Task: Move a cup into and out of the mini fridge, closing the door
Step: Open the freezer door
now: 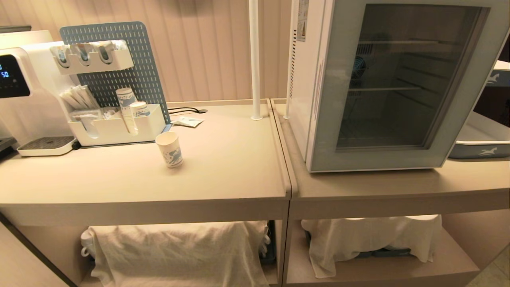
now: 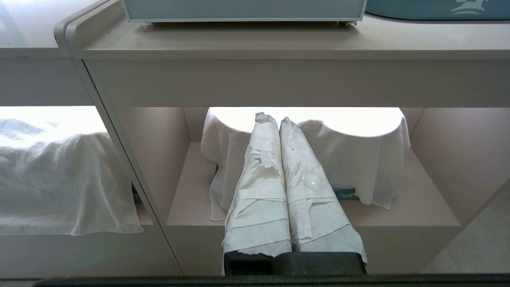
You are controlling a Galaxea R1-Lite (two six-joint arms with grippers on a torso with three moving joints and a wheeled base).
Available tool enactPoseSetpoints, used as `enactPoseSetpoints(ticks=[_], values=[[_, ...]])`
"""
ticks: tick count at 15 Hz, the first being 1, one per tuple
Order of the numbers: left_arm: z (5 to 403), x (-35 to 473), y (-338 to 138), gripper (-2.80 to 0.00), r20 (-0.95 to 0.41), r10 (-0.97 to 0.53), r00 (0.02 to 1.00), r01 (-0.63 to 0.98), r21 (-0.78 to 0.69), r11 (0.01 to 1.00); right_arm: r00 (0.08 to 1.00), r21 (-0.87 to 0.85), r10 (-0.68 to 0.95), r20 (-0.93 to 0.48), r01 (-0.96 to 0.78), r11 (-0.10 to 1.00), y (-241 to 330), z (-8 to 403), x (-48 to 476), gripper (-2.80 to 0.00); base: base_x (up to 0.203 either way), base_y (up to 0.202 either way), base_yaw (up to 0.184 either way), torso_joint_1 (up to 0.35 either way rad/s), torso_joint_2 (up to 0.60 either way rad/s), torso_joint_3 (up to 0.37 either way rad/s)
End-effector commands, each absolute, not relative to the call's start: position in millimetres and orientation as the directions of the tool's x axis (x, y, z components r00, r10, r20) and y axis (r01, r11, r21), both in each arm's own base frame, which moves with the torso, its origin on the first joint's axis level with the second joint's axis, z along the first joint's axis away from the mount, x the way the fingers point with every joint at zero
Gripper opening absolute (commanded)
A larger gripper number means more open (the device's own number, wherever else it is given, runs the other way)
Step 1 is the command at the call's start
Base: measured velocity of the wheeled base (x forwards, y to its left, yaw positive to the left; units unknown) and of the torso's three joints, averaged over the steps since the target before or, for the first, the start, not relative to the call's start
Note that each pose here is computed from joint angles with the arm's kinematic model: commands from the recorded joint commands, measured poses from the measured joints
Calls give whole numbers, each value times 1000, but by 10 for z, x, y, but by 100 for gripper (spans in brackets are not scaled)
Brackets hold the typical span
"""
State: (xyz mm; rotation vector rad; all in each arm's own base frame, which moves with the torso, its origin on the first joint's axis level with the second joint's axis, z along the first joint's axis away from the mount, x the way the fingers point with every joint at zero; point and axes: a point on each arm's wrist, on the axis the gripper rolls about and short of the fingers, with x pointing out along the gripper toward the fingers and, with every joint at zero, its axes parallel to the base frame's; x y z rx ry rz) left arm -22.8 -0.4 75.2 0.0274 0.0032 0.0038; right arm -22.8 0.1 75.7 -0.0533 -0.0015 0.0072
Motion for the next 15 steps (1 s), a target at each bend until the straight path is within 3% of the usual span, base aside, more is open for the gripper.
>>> enactPoseSetpoints(ticks=[1,10,15], values=[[748,-228,-6,-280,-11,-3,1000,4,71,997,1000,-57,8,3,-7,998,1,756,-229,-280,0,0,0,0,0,0],[744,-227,-5,-280,-12,0,1000,1,80,997,1000,-63,15,3,-15,998,3,756,-229,-280,0,-7,0,1,0,1],[748,-228,-5,-280,-11,-2,1000,2,83,997,1000,-64,17,3,-17,998,3,756,-229,-280,0,-175,0,2,4,3]])
